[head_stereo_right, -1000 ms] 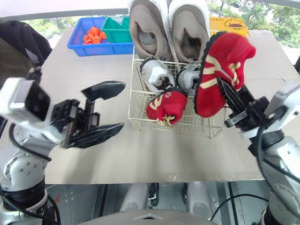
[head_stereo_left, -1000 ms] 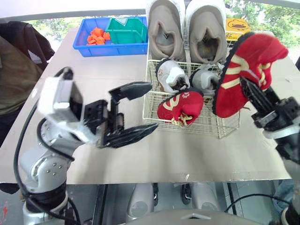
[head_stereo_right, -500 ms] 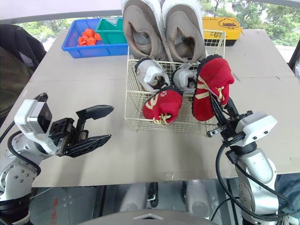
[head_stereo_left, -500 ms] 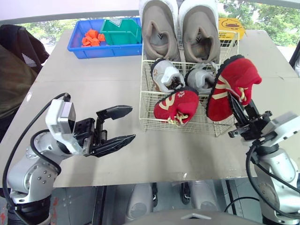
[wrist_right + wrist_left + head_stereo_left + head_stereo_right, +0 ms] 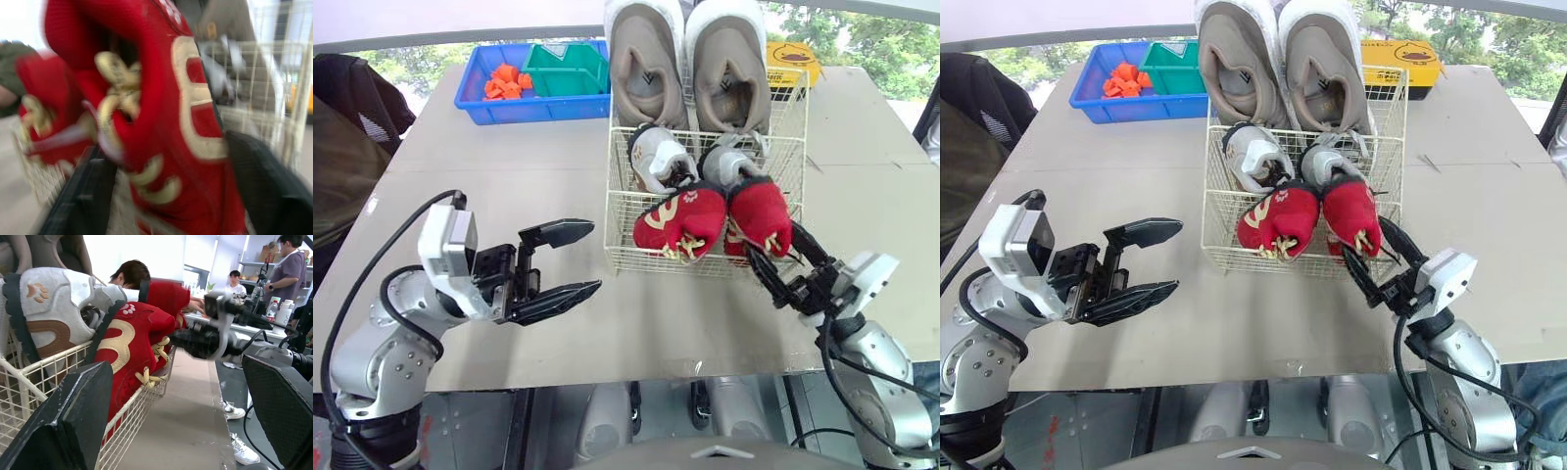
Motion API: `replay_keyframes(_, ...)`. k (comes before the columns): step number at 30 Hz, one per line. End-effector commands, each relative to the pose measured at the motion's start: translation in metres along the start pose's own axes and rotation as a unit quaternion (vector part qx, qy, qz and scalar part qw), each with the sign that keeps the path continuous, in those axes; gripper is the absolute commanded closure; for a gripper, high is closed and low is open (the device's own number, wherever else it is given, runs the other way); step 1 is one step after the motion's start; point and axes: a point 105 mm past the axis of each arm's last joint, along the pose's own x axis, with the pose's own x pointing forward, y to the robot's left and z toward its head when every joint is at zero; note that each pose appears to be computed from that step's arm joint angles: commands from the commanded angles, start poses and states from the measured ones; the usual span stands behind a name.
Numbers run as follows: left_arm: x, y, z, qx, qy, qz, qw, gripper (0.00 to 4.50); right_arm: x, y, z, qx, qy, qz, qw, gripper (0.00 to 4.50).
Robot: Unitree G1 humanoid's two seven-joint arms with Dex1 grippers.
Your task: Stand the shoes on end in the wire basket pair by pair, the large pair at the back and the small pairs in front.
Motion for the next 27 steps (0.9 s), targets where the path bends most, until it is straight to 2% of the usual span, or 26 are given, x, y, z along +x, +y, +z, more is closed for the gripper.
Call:
replay_keyframes(1, 0.004, -0.003, 0.004, 0.013, -0.003, -0.005, 1.0, 0.0, -0.01, -0.004, -0.001, 0.016, 0.014, -0.006, 1.0, 0.06)
replay_keyframes(6, 0.005, -0.001, -0.001, 0.001, 0.007, 0.013, 1.0, 0.0, -0.019, -0.002, 0.015, 0.036, 0.023, 0.02, 0.999, 0.06)
replay_keyframes(13, 0.003, 0.014, -0.014, -0.036, 0.021, 0.106, 0.993, 0.0, -0.031, 0.013, 0.048, 0.016, 0.06, 0.123, 0.991, 0.06)
replay_keyframes(16, -0.006, 0.012, -0.021, -0.06, 0.031, 0.133, 0.989, 0.0, -0.042, -0.003, 0.051, 0.013, 0.101, 0.125, 0.987, 0.06)
replay_keyframes(21, -0.021, -0.004, -0.038, -0.081, 0.08, 0.142, 0.983, 0.0, -0.069, -0.035, 0.053, -0.001, 0.175, 0.131, 0.976, 0.06)
replay_keyframes(25, -0.026, -0.018, -0.062, -0.075, 0.14, 0.149, 0.976, 0.0, -0.097, -0.062, 0.033, -0.019, 0.264, 0.156, 0.951, 0.06)
replay_keyframes(27, -0.026, -0.022, -0.07, -0.078, 0.152, 0.152, 0.973, 0.0, -0.101, -0.075, 0.023, -0.015, 0.278, 0.159, 0.947, 0.06)
